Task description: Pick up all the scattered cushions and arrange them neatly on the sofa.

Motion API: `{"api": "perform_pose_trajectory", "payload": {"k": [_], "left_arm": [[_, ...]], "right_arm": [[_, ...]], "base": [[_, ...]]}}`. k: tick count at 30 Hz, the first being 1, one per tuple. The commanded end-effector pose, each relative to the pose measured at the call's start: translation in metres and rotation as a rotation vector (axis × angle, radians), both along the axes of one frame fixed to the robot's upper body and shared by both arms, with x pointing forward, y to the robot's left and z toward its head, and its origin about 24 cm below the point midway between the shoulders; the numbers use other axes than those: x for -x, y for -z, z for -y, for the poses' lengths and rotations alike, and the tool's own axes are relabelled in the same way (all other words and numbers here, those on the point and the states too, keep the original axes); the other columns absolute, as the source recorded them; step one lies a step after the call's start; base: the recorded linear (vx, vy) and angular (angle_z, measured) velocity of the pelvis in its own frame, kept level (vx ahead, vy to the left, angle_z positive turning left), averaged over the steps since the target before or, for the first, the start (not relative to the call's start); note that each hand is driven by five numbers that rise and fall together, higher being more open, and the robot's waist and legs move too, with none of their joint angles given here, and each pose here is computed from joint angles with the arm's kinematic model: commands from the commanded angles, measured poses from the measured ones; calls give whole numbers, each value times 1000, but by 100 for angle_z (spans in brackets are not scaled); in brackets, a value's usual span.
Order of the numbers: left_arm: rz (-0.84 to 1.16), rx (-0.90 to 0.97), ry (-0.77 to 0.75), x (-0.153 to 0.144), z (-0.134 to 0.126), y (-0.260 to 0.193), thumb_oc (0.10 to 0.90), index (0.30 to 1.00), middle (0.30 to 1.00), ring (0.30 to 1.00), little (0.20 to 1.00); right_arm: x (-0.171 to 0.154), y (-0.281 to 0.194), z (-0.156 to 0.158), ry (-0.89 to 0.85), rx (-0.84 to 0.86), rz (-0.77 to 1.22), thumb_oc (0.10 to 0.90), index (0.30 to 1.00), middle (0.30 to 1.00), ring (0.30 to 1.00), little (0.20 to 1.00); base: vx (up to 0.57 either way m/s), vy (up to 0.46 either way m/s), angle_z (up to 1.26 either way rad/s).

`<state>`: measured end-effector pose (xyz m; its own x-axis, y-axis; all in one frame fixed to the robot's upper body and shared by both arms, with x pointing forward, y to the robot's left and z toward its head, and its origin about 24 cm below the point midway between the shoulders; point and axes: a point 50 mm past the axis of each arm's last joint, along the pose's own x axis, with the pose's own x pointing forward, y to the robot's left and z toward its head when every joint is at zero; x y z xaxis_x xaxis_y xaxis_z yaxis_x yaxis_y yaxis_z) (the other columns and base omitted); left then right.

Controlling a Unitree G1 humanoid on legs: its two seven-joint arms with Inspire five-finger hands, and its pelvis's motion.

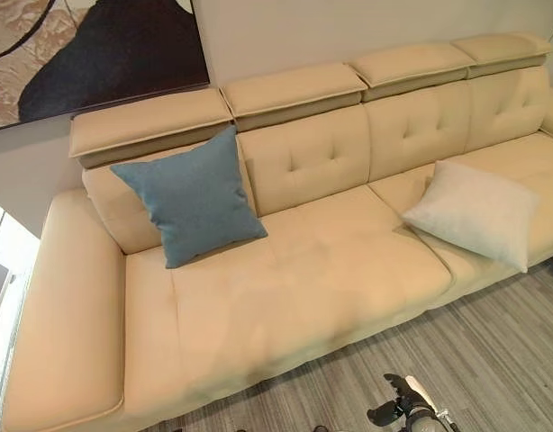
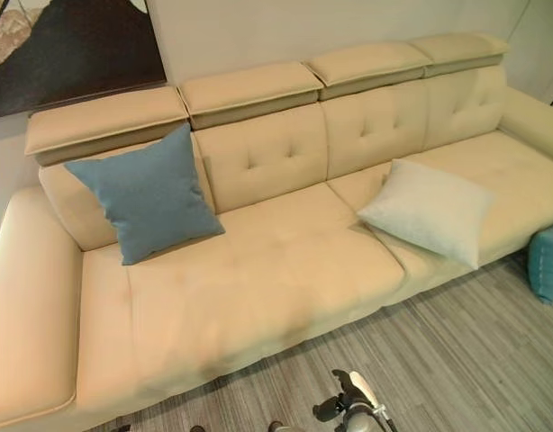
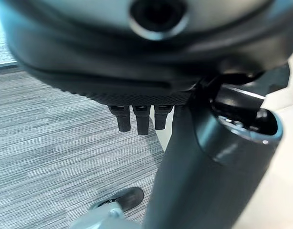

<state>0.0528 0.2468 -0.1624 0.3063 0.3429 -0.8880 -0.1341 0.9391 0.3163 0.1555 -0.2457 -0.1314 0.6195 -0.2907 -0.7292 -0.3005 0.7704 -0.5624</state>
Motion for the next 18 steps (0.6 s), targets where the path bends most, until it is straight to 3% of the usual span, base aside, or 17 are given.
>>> {"api": "perform_pose_trajectory", "payload": {"k": [1,6,9,15,16,17,18], "left_arm": [[102,-28,-21,-24,-13,-8,800,900,900,900,900],[117,-34,-36,-30,-19,-11,800,900,900,900,900],[166,-69,8,-47,-36,-22,800,900,900,900,900],[169,-136,55,-55,-61,-34,800,900,900,900,900],[207,-125,100,-79,-36,-31,800,900,900,900,900],[207,-125,100,-79,-36,-31,800,900,900,900,900],[185,-113,161,-80,-14,-24,800,900,900,900,900]], "right_arm": [[-38,-20,2,4,18,139,800,900,900,900,900],[-34,-18,10,27,33,104,800,900,900,900,900],[-19,-14,26,131,36,60,800,900,900,900,900],[11,-4,36,224,36,-15,800,900,900,900,900],[9,-2,30,226,21,-15,800,900,900,900,900],[9,-2,30,226,21,-14,800,900,900,900,900],[14,3,23,223,12,-34,800,900,900,900,900]], "base": [[-3,115,-93],[-17,149,-84],[-87,338,-28],[-141,189,-40],[-149,57,-40],[-141,13,-66],[-94,-19,-87]]}}
